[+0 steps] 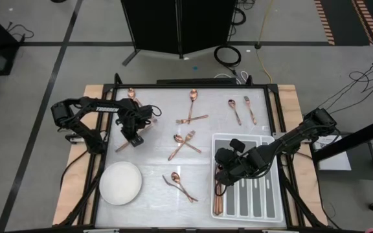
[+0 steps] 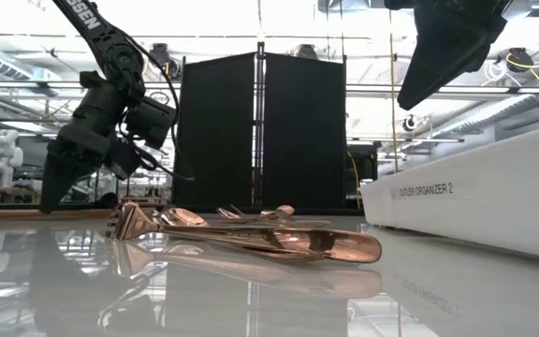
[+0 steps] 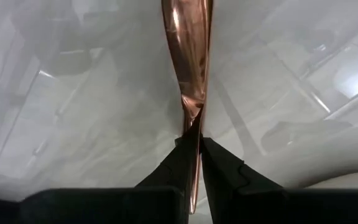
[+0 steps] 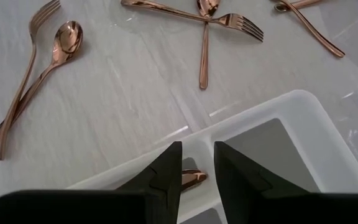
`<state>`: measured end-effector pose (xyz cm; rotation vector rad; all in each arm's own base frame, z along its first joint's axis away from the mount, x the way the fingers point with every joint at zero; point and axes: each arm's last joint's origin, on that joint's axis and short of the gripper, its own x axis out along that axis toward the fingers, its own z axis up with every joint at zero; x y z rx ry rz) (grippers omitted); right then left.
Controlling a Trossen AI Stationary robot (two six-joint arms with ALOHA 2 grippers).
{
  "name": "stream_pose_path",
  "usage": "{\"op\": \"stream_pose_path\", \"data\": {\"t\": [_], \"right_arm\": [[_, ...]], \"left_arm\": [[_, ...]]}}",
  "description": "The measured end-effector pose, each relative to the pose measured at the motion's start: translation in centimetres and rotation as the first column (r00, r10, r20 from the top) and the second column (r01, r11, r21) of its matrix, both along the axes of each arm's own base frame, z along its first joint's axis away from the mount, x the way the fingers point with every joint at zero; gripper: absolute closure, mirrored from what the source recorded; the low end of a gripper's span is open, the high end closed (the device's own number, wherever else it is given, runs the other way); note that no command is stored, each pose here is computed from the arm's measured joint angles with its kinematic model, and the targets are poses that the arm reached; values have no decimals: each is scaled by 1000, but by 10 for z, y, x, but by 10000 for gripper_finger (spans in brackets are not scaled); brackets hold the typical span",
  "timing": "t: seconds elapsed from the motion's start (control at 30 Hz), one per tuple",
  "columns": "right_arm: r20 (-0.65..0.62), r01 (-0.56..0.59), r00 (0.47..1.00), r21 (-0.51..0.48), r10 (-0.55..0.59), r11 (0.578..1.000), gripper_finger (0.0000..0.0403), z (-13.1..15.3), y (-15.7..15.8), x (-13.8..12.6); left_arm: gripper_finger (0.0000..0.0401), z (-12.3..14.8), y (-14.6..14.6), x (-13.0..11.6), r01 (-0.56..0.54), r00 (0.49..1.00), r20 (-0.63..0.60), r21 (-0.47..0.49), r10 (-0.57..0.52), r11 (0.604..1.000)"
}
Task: Sort silverware
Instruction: Put the brown knife in the white silverware organizer
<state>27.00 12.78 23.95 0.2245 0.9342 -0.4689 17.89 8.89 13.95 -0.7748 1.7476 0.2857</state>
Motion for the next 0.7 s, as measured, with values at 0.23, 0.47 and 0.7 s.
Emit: {"op": "stream_pose_path", "data": {"t": [0.23, 0.47, 0.7], "right_arm": [[19, -19, 1000, 2, 19, 1000, 316, 1, 1, 2], [55, -119, 991, -1, 118, 993, 316, 4, 0, 12], [98, -330, 932, -163, 348, 930, 316, 6, -11, 39]], "left_arm": [[368, -1, 1, 4, 28, 998, 61, -9, -27, 1000], [368, -1, 2, 6, 76, 991, 110, -4, -75, 997], [368, -2, 3, 9, 99, 984, 150, 14, -100, 995]]}}
